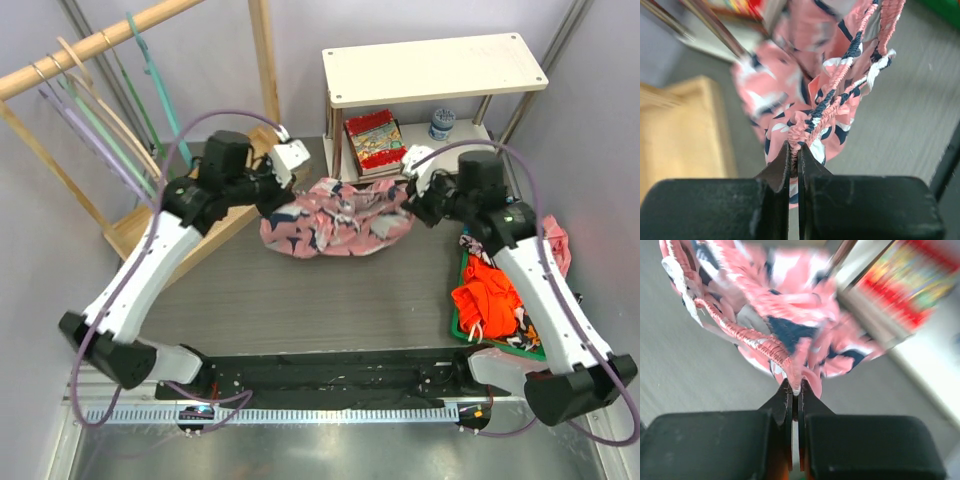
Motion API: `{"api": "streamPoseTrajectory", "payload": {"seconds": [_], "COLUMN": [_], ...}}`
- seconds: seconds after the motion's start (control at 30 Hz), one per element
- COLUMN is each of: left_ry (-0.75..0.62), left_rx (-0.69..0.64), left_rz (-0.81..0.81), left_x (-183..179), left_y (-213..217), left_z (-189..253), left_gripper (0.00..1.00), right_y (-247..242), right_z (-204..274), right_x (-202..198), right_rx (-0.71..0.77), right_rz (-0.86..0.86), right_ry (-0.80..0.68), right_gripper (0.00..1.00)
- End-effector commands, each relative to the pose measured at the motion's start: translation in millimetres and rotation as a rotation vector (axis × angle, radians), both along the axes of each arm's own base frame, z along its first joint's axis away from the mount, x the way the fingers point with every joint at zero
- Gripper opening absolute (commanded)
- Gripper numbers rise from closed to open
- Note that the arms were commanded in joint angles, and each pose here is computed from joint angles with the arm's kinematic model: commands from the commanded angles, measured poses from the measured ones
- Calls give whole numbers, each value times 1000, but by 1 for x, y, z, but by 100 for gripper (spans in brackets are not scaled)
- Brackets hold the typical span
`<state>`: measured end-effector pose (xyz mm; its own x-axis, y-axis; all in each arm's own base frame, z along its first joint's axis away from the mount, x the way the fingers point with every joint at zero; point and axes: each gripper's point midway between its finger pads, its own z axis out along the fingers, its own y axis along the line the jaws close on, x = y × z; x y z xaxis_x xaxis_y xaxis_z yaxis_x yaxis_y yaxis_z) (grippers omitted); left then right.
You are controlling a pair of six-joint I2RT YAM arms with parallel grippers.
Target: Place the shorts on the hanger
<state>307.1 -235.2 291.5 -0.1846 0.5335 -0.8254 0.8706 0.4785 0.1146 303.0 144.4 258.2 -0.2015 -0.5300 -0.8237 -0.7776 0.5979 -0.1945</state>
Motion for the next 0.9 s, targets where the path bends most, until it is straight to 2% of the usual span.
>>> {"api": "streamPoseTrajectory", "payload": {"seconds": [0.0, 0.07, 0.1, 0.27, 0.4, 0.53, 0.63, 0.7, 0.73, 0.77, 0.87], "left_ry": [-263, -338, -396, -529, -522, -401, -312, -270, -284, -255, -270], "left_rx": [-120, -150, -181, -250, -316, -370, -303, -236, -210, -160, -71], "left_rz": [78, 88, 87, 73, -19, -74, -6, 54, 107, 121, 148], "left_x": [-17, -23, -34, -64, -108, -137, -118, -92, -77, -60, -27], "left_y": [26, 32, 38, 54, 57, 54, 54, 52, 55, 50, 41], "left_z": [110, 136, 158, 208, 220, 215, 197, 176, 171, 150, 114], "left_gripper": [0, 0, 0, 0, 0, 0, 0, 0, 0, 0, 0], "right_y": [-7, -8, -8, -11, -10, -8, -3, -4, -3, -1, 7], "right_z": [116, 150, 158, 182, 216, 227, 214, 182, 178, 150, 117], "right_x": [-15, -27, -31, -72, -119, -145, -134, -105, -89, -74, -34], "right_rx": [72, 92, 94, 61, 105, 153, 146, 104, 98, 76, 61], "right_rz": [-31, -19, -16, 87, 175, 209, 211, 149, 133, 117, 92], "right_ry": [-194, -233, -238, -250, -299, -283, -217, -129, -145, -79, -53], "right_gripper": [1, 1, 1, 1, 1, 1, 1, 1, 1, 1, 1]}}
